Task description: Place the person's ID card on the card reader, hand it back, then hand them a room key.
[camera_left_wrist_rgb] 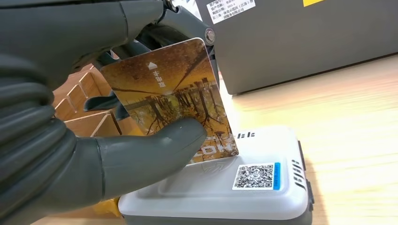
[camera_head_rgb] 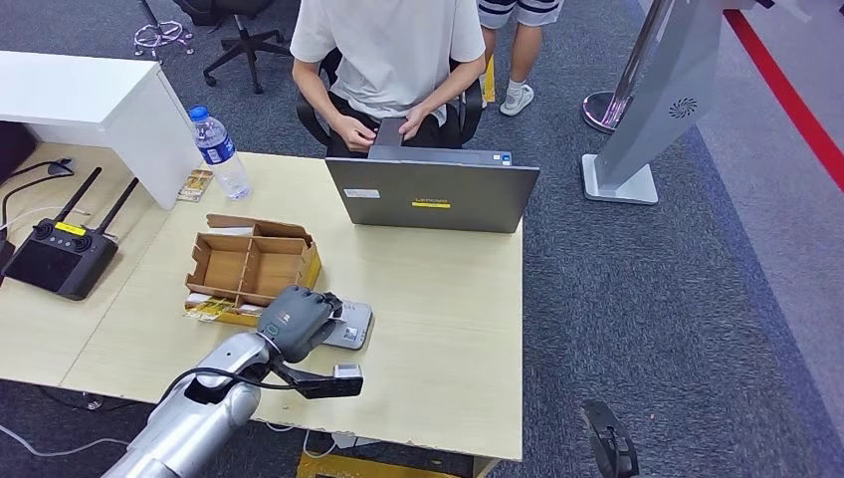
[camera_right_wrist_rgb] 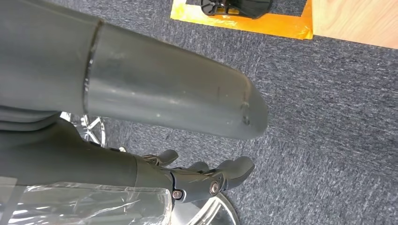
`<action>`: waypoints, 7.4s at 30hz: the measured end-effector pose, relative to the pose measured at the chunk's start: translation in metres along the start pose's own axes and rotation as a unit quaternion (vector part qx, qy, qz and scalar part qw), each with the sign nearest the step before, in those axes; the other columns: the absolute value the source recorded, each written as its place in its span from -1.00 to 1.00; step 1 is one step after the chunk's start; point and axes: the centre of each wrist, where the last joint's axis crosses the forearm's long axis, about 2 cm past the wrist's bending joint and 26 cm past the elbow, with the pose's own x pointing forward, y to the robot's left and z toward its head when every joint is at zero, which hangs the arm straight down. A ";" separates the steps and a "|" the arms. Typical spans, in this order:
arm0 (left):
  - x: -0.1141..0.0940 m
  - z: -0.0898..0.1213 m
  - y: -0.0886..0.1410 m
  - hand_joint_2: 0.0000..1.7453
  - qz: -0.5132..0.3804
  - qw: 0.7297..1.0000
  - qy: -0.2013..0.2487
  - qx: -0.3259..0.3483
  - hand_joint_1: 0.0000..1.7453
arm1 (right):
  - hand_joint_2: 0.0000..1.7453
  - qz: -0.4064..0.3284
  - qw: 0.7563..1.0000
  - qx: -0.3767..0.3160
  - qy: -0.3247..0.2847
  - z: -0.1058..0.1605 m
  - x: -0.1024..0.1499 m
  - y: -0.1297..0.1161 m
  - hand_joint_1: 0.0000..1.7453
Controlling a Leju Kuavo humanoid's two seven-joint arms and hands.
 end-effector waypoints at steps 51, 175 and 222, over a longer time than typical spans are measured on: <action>0.035 -0.160 0.296 1.00 -0.096 0.945 0.096 0.297 -1.00 | -1.00 0.106 0.993 0.028 -0.032 0.021 0.091 0.031 -1.00; -0.019 0.066 0.031 1.00 -0.064 0.980 -0.035 0.187 -1.00 | -1.00 0.050 0.999 0.001 -0.011 0.001 0.011 -0.007 -1.00; -0.065 0.084 0.038 1.00 -0.047 0.997 0.001 0.065 1.00 | -1.00 0.048 0.999 0.006 -0.005 -0.001 -0.002 -0.011 -1.00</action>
